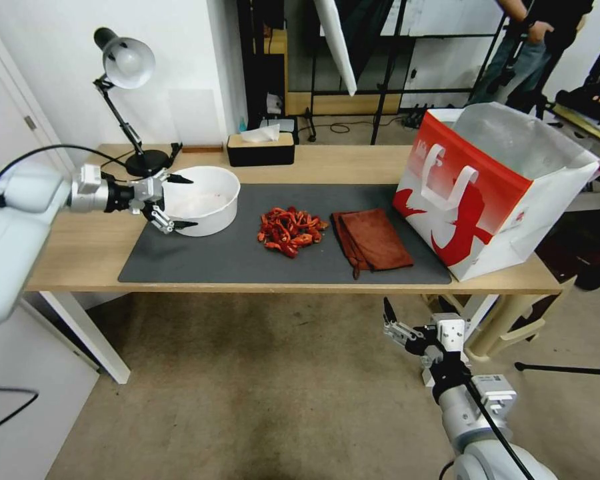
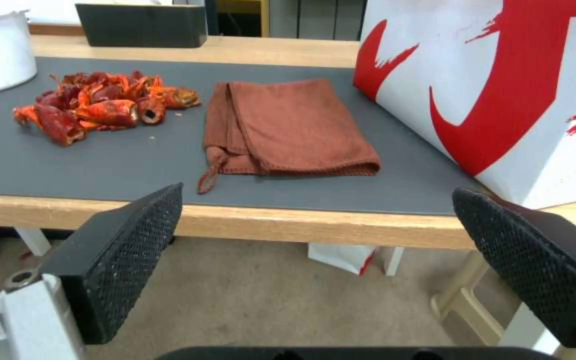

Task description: Sweep shrimp from table into container with towel, then put container into takeout bag.

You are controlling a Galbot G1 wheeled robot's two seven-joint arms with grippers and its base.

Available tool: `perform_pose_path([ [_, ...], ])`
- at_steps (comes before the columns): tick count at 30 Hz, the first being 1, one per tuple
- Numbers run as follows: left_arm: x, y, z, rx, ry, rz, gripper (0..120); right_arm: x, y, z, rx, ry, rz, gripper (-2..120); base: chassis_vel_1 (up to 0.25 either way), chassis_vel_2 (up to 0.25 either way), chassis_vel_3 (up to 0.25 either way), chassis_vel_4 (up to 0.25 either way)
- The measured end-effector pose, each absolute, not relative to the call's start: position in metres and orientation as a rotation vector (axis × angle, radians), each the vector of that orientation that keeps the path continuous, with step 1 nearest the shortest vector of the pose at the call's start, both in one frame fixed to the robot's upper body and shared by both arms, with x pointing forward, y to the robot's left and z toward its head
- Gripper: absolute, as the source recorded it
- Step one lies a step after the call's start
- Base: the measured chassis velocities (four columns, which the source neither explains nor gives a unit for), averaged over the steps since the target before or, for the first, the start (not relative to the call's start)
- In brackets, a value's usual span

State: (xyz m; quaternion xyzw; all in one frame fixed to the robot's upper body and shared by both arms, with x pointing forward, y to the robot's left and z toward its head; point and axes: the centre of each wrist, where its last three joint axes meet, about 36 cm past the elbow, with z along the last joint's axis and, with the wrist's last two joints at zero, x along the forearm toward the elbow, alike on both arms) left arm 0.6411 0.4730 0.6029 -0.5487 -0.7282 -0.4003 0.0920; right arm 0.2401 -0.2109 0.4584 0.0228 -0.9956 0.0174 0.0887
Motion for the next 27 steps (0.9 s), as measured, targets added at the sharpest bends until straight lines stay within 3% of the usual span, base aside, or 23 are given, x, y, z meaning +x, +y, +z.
perform_pose_path([
  [18,0.679,0.446,0.623,-1.621,-1.782,-1.474,100,0.241,-0.212,0.455,0.062,-2.959,0.053,100,0.000,0.000,0.000,0.000],
  [26,0.691,0.440,0.619,-1.613,-1.684,-1.508,74,0.241,-0.212,0.454,0.061,-2.959,0.054,100,0.000,0.000,0.000,0.000],
  [27,0.692,0.438,0.618,-1.621,-1.656,-1.507,67,0.240,-0.212,0.454,0.060,-2.958,0.055,100,0.000,0.000,0.000,0.000],
])
